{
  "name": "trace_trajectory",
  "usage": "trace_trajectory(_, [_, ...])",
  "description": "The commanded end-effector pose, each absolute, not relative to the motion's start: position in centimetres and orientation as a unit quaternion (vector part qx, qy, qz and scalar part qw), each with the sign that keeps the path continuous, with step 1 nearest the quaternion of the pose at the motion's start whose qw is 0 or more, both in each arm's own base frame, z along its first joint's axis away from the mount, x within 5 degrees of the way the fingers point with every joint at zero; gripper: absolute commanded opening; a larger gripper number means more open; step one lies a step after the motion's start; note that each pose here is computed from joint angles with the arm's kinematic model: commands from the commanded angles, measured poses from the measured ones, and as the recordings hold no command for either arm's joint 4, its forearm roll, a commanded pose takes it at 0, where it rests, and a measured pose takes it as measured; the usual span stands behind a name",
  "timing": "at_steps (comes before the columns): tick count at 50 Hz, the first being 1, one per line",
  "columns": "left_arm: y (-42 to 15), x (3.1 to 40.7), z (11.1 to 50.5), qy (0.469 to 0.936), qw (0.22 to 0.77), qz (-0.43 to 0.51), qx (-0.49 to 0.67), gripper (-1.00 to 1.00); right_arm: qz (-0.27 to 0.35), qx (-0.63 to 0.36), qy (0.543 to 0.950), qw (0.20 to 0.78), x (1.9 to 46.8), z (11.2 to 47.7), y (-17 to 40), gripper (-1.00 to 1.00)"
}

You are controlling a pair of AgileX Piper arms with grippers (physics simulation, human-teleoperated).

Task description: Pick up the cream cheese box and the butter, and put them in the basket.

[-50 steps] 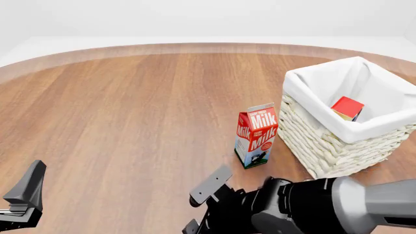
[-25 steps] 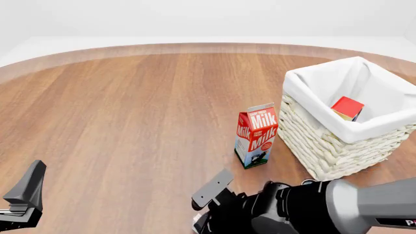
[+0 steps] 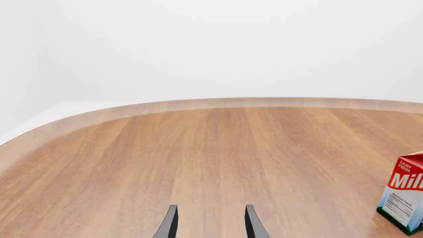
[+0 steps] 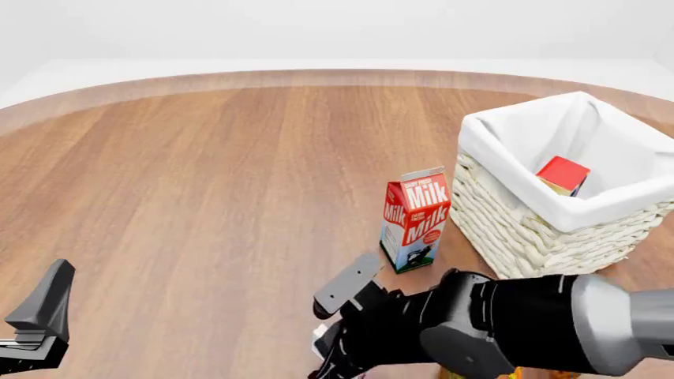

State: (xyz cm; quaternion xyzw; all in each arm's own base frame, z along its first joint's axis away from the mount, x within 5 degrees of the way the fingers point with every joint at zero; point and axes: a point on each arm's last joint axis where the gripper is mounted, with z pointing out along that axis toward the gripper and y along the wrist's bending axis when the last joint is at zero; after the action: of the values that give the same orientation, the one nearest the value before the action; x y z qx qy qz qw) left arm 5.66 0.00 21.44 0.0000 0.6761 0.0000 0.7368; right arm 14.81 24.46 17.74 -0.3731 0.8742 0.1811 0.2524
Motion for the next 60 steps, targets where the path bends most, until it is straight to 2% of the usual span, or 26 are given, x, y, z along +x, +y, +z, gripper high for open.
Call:
trace_trajectory(1, [0.0,5.7,21.4,0.676,0.737,0.000,0.000,1.00,0.195,-0.379,0.861,0.278,14.9,21.0,24.7,-1.00])
trace_trajectory(9, [0.0,5.7,21.4,0.676,0.737,0.000,0.000,1.00,0.206,-0.383,0.851,0.295,14.9,23.3,24.9,-1.00])
trace_trajectory(18, [0.0,5.7,21.4,0.676,0.737,0.000,0.000,1.00,0.223,-0.384,0.828,0.343,15.3,27.9,24.5,-1.00])
trace_trajectory(29, [0.0,5.7,21.4,0.676,0.737,0.000,0.000,1.00,0.228,-0.375,0.816,0.377,15.8,30.7,23.4,-1.00])
trace_trajectory(51, [0.0,5.7,21.4,0.676,0.737,0.000,0.000,1.00,0.245,-0.339,0.770,0.482,15.0,40.0,18.3,-1.00])
trace_trajectory(60, [0.0,5.7,21.4,0.676,0.737,0.000,0.000,1.00,0.231,-0.299,0.755,0.536,14.7,43.7,14.6,-1.00])
